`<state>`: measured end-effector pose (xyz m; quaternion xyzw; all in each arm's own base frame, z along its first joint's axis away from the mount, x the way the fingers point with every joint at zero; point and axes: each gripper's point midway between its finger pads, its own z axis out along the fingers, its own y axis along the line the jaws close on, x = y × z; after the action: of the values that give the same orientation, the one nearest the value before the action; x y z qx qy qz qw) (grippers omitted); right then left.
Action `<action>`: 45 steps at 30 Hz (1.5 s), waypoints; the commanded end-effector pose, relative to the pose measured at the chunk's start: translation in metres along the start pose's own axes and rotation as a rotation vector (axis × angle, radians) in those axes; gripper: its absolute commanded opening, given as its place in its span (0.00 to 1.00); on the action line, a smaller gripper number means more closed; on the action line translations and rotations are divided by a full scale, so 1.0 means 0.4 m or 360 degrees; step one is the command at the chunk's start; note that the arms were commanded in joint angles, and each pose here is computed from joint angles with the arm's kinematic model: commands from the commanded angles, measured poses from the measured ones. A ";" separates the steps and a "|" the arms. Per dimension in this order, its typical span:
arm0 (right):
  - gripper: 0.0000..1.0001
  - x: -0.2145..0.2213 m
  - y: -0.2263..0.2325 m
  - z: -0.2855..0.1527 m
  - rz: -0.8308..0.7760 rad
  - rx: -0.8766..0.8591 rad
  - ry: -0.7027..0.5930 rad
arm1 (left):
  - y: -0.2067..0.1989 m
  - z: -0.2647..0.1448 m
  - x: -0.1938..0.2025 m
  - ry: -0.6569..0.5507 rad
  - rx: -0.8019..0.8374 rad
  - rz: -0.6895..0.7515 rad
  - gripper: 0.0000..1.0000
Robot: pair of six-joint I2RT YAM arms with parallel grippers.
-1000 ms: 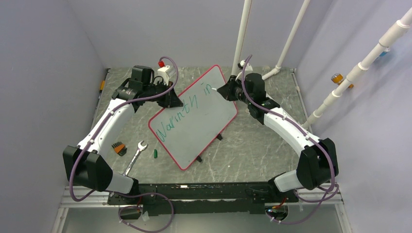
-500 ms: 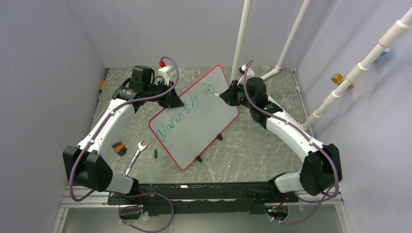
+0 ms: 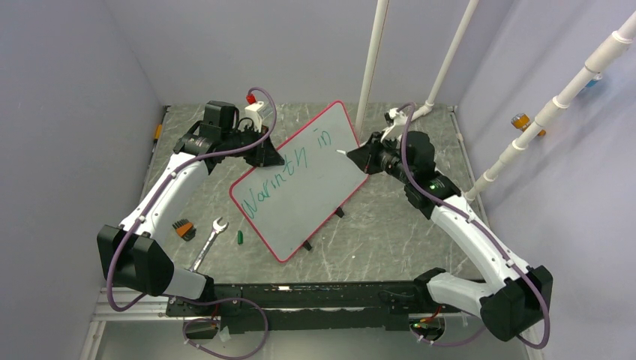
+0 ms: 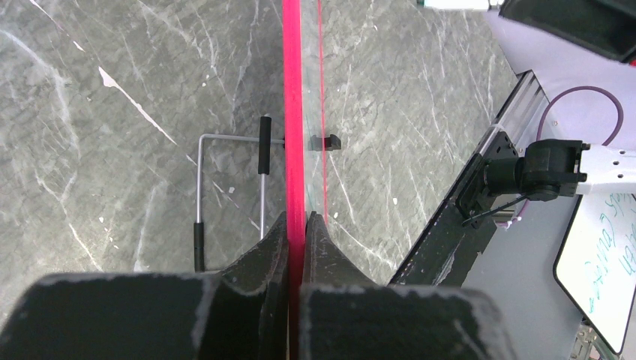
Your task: Write a sentence on the whiteboard
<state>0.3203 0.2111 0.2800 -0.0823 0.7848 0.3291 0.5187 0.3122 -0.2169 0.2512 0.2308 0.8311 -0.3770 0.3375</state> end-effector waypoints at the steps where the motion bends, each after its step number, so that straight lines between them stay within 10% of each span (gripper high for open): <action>1: 0.00 0.044 0.032 -0.027 -0.0012 -0.0130 0.0053 | 0.017 0.010 0.023 0.0031 -0.0051 0.0217 0.00; 45: 0.00 0.389 0.422 -0.043 -0.0577 -0.0743 0.0249 | 0.069 -0.005 0.023 -0.0008 -0.0282 0.0153 0.00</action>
<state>0.1535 0.3508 0.2044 -0.3603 0.7282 0.3849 0.4379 0.3087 -0.2120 0.2522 0.2131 0.8383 -0.3616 0.3480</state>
